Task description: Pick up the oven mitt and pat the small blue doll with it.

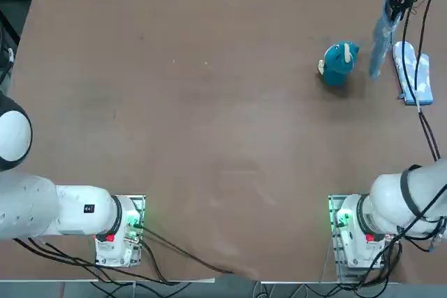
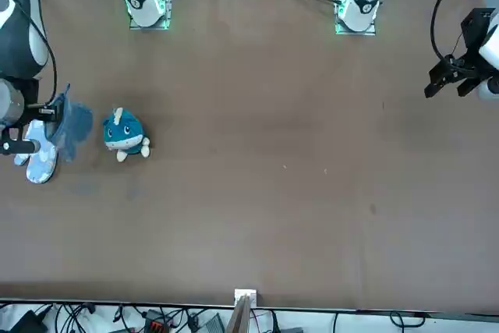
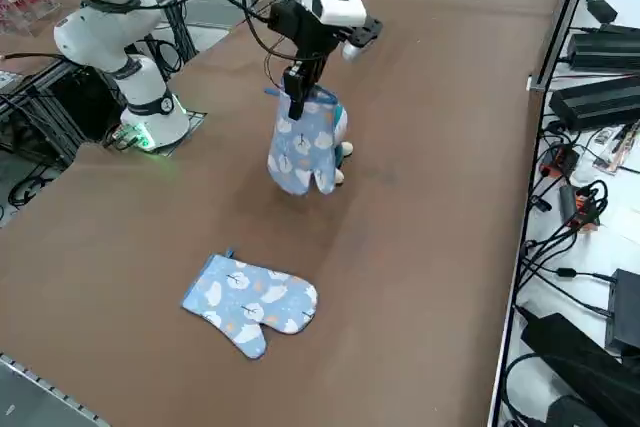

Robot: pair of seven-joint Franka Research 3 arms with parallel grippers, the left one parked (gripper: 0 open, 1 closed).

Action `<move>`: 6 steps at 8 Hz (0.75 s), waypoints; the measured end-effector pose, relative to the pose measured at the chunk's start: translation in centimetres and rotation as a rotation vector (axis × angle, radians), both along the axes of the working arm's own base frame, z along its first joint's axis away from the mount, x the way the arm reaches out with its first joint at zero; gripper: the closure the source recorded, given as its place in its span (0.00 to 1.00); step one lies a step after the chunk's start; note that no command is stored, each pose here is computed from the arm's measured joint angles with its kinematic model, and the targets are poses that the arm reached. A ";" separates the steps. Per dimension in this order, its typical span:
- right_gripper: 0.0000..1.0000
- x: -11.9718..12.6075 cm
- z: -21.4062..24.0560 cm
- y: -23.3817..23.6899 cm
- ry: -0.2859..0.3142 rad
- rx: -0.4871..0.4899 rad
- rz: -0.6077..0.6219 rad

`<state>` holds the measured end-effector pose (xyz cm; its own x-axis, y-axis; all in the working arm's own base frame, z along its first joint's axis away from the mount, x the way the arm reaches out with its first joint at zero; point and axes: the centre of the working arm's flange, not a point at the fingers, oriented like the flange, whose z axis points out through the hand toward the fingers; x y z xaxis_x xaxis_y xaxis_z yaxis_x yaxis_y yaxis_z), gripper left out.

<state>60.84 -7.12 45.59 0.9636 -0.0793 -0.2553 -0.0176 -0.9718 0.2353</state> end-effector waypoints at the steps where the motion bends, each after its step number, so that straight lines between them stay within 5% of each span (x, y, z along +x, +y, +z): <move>1: 0.96 0.3 -0.7 1.4 -0.005 -0.012 -0.035; 6: 0.96 4.0 -1.6 3.7 -0.061 0.114 -0.141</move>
<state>64.82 -3.40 43.95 0.9588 -0.1888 -0.2122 -0.1666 -0.9789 0.1182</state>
